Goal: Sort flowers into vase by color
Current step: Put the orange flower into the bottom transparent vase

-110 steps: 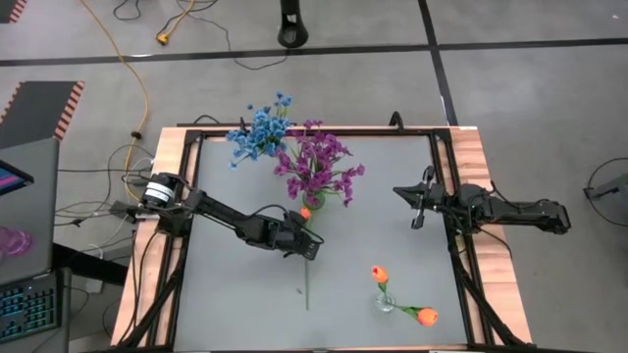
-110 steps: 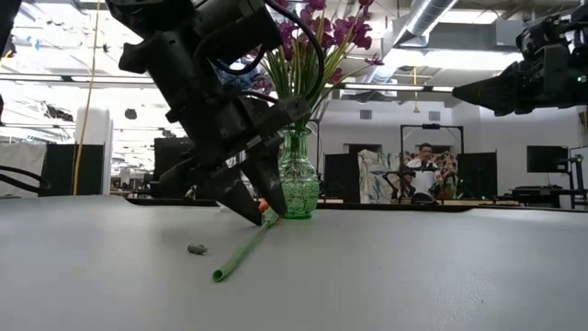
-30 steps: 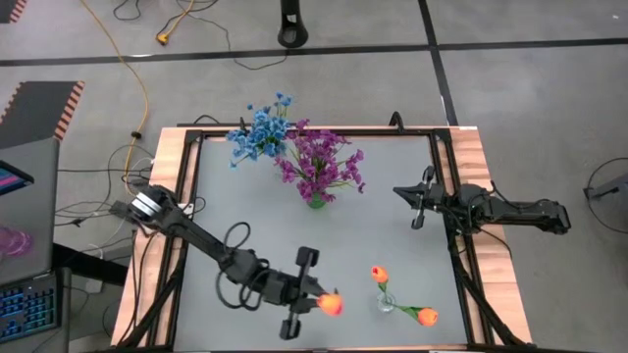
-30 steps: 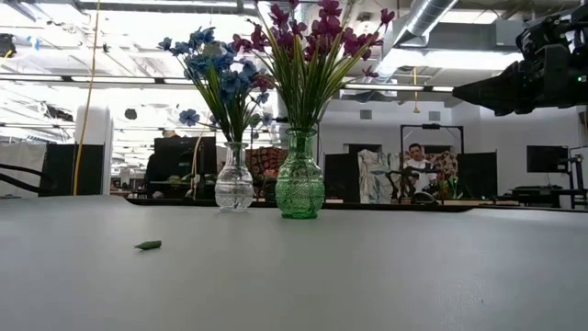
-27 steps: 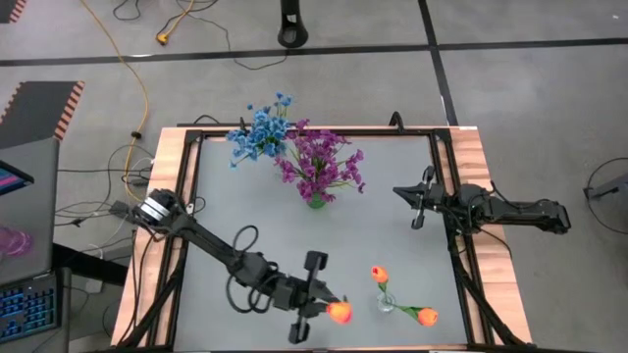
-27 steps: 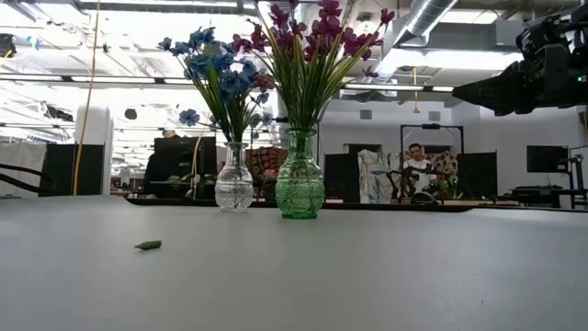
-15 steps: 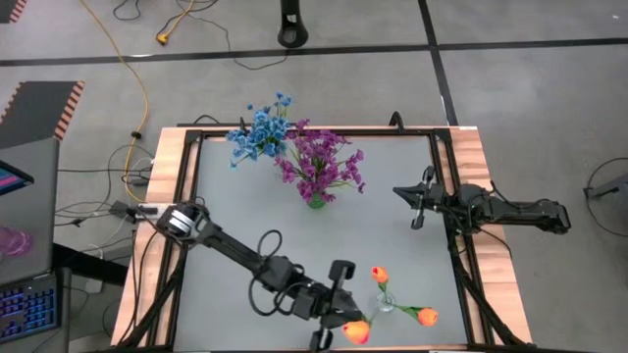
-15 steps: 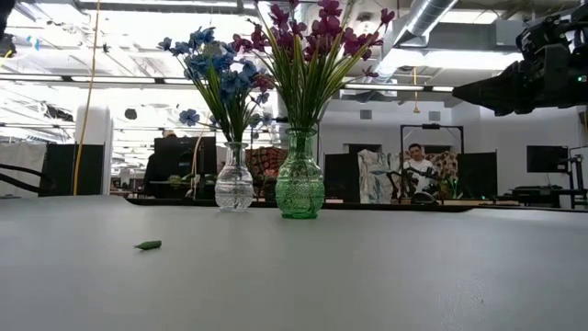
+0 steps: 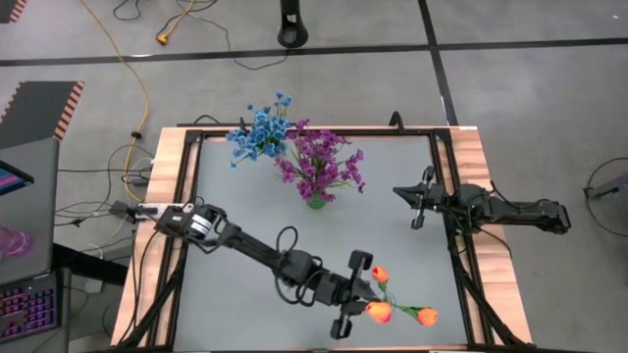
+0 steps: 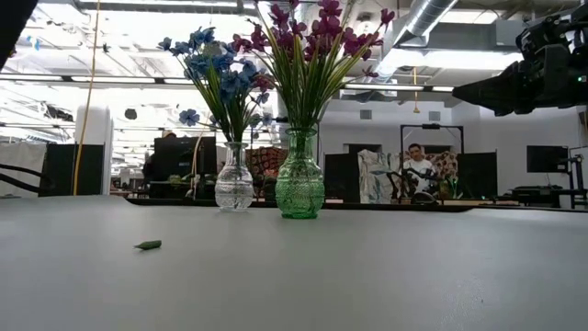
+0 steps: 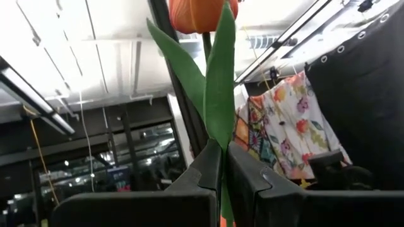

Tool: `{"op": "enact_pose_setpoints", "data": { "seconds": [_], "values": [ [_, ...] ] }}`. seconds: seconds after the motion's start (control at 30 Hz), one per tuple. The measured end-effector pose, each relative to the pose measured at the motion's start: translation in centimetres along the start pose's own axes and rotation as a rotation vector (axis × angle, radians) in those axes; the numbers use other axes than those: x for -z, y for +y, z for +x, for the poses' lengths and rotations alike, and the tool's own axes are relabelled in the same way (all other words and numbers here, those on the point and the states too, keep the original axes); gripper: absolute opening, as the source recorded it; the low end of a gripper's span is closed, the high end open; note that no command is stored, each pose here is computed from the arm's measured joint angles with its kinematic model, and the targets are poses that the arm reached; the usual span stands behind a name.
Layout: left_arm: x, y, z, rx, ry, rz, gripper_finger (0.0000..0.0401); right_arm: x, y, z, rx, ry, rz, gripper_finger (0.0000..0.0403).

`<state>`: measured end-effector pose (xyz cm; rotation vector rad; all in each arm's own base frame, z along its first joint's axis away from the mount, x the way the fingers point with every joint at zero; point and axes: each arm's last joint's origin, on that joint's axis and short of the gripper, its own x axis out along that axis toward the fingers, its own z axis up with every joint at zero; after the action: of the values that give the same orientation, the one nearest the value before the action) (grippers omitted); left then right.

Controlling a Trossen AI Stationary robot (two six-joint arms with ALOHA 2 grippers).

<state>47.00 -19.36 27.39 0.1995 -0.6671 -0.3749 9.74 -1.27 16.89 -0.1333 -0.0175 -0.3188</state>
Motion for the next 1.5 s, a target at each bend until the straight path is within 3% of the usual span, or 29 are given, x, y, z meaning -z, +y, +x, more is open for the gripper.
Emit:
{"op": "enact_pose_setpoints", "data": {
  "seconds": [0.73,0.97,1.5],
  "values": [
    [1.8,0.1,-0.2,0.002,0.183,-0.044,0.0,0.0,0.0,0.0,0.0,0.0,0.0,0.0031],
    [2.5,0.1,-0.4,-0.064,0.268,-0.066,0.0002,0.0,0.0,0.0,0.0,0.0,0.0,0.0031],
    [3.0,0.2,-0.5,-0.124,0.338,-0.097,0.0082,0.0,0.0,0.0,0.0,0.0,0.0,0.0031]
  ]
}}
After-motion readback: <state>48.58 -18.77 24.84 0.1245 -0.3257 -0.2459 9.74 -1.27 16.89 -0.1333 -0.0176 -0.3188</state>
